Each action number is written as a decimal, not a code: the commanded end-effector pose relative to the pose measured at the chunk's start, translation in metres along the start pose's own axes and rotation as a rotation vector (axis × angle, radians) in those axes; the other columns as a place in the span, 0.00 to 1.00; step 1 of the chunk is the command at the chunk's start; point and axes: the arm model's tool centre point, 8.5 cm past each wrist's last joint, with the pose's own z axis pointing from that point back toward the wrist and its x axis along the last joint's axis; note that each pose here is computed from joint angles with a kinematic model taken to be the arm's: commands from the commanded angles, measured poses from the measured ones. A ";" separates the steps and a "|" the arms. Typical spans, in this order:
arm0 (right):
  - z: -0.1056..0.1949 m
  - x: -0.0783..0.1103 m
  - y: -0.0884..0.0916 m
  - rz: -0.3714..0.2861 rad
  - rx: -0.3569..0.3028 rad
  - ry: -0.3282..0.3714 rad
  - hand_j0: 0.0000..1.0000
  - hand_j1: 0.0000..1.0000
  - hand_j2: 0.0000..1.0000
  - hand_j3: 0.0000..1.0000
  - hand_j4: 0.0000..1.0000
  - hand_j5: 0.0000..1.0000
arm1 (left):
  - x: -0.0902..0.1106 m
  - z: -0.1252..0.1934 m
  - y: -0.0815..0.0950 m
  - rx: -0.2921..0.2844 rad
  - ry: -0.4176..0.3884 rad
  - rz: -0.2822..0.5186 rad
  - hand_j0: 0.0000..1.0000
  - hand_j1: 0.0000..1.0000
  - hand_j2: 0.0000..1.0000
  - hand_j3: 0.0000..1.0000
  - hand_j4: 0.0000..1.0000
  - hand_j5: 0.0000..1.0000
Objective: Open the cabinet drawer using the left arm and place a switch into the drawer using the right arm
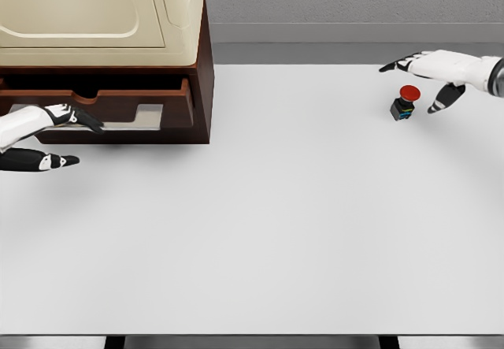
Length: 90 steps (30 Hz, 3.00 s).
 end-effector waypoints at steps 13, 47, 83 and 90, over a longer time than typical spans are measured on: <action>-0.003 -0.004 0.009 -0.004 0.029 0.019 1.00 1.00 1.00 1.00 1.00 1.00 | 0.002 0.004 0.005 0.008 0.001 0.009 0.67 0.67 0.67 0.67 0.67 0.67; -0.018 -0.007 0.015 -0.004 0.073 0.054 0.97 0.97 0.97 0.97 0.97 0.97 | 0.008 0.003 -0.001 0.000 -0.017 0.033 0.66 0.66 0.66 0.66 0.66 0.66; -0.024 0.016 0.003 0.102 0.064 -0.003 0.41 0.41 0.41 0.41 0.41 0.41 | 0.013 0.008 -0.013 -0.037 -0.017 0.055 0.66 0.66 0.66 0.66 0.66 0.66; 0.004 0.038 -0.042 0.228 -0.085 -0.073 0.32 0.32 0.32 0.32 0.32 0.32 | 0.011 0.012 -0.015 -0.047 -0.005 0.057 0.66 0.66 0.66 0.66 0.66 0.66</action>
